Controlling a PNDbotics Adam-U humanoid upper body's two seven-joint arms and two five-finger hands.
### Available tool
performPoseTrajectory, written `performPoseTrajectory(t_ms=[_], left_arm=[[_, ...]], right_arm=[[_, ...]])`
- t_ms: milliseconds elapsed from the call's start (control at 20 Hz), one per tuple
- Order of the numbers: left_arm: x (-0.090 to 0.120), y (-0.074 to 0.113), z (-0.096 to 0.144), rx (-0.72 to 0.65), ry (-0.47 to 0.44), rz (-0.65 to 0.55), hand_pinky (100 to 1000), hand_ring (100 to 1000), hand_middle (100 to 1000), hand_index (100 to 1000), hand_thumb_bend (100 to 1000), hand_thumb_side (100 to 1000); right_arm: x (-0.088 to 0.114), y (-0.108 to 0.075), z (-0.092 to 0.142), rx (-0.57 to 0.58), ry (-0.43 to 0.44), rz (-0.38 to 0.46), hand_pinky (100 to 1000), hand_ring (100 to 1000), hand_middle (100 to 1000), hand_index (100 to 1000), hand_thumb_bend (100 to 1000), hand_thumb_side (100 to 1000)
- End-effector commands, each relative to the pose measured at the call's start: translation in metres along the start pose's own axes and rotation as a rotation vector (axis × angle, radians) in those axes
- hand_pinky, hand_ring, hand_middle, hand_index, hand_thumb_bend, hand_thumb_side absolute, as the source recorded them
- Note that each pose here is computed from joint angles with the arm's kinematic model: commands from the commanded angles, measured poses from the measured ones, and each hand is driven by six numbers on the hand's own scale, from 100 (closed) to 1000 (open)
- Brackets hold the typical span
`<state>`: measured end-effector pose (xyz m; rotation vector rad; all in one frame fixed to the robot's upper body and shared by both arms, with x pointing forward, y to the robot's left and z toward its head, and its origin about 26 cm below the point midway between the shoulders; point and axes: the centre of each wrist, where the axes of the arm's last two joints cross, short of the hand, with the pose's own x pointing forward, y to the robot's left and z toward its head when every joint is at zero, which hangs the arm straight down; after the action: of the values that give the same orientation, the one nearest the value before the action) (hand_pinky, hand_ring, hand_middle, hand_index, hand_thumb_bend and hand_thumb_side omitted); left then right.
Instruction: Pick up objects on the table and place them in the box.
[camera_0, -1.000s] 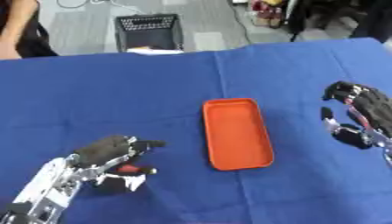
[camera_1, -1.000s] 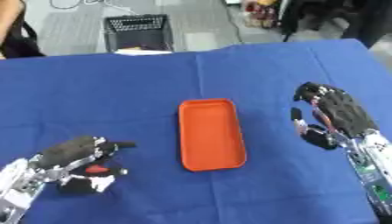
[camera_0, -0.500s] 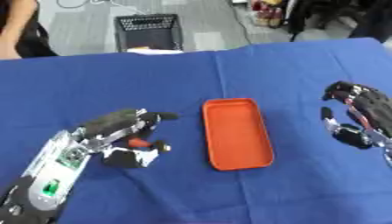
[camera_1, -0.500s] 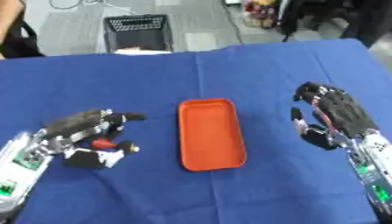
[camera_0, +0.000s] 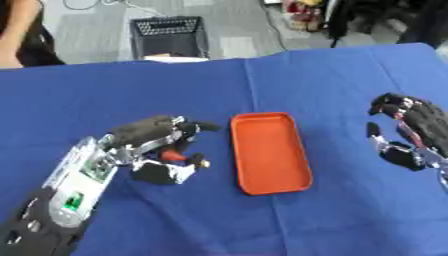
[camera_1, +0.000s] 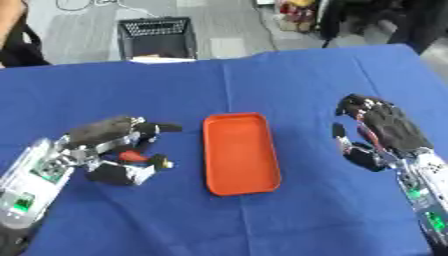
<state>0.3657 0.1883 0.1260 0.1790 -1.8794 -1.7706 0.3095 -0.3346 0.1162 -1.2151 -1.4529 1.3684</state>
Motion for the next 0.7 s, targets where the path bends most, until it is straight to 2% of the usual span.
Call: performPoseTrajectory(t_ms=[50, 300, 700], left_arm=[[0.003, 0.014, -0.015, 0.025, -0.044, -0.03, 485, 254, 156, 1000, 100, 365], [0.009, 0.031, -0.04, 0.05, -0.102, -0.067, 488, 254, 159, 1000, 100, 368], [0.016, 0.041, -0.068, 0.065, -0.172, -0.106, 491, 256, 159, 1000, 100, 377]], right_arm=[[-0.002, -0.008, -0.003, -0.019, -0.012, 0.015, 701, 772, 735, 709, 100, 202], [0.001, -0.007, -0.004, -0.012, -0.025, 0.011, 701, 772, 735, 709, 100, 203], [0.005, -0.007, -0.006, 0.0, -0.055, 0.009, 701, 772, 733, 709, 100, 204]])
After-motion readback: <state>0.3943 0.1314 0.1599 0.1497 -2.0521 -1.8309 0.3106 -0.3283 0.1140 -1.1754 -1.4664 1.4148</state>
